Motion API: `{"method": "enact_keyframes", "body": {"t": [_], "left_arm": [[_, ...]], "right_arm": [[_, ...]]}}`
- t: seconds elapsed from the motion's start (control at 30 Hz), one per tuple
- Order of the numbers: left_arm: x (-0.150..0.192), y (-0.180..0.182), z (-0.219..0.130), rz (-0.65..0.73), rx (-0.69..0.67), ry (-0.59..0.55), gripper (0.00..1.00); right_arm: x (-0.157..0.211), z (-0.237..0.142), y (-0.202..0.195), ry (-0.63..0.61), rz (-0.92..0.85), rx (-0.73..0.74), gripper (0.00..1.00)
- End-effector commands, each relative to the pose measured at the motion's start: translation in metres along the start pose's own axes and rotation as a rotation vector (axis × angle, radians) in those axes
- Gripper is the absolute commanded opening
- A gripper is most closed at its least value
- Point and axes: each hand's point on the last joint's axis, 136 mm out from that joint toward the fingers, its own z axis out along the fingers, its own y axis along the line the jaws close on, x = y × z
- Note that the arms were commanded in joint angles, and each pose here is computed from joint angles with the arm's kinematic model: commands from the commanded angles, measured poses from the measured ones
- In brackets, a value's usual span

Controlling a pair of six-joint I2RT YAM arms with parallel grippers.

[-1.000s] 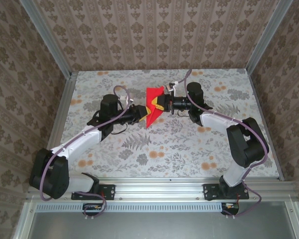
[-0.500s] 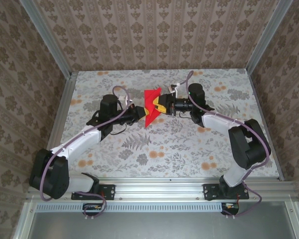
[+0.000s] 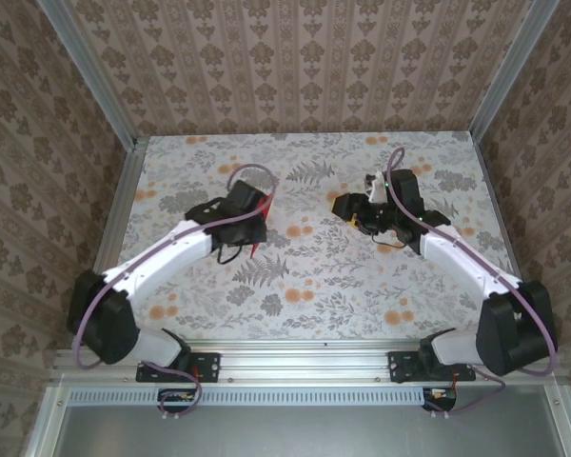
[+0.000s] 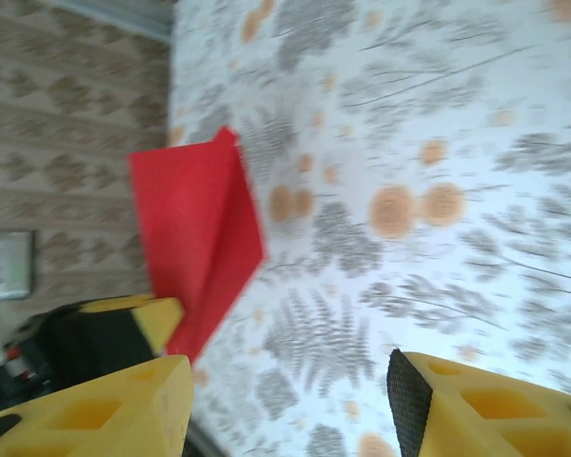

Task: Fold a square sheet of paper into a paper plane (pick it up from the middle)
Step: Turn over the paper at the center of the table.

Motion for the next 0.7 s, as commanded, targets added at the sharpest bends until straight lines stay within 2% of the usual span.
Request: {"method": "enact_keyframes", "body": {"t": [0.0,0.1,0.23,0.4,0.67], "left_arm": [[0.002,0.050,-0.005,0.196,-0.477,-0.003,0.11],[-0.005,0.044,0.001,0.274,-0.652,-0.011,0.11],[-0.009,0.026,0.019,0.351,-0.737,-0.002,0.11],[0.005,-0.003,0.055,0.437,-0.730,0.048,0.12],[0.033,-0.039,0.093,0.485,-0.629,0.128,0.21]], "right_arm": [[0.007,-0.023,-0.059,-0.065,-0.017,0.293,0.60],[0.002,-0.046,-0.077,-0.141,0.001,0.386,0.60],[0.001,-0.073,-0.099,-0.224,0.052,0.466,0.61],[0.004,-0.100,-0.123,-0.302,0.131,0.529,0.62],[0.004,-0.103,-0.132,-0.309,0.165,0.553,0.62]]}}
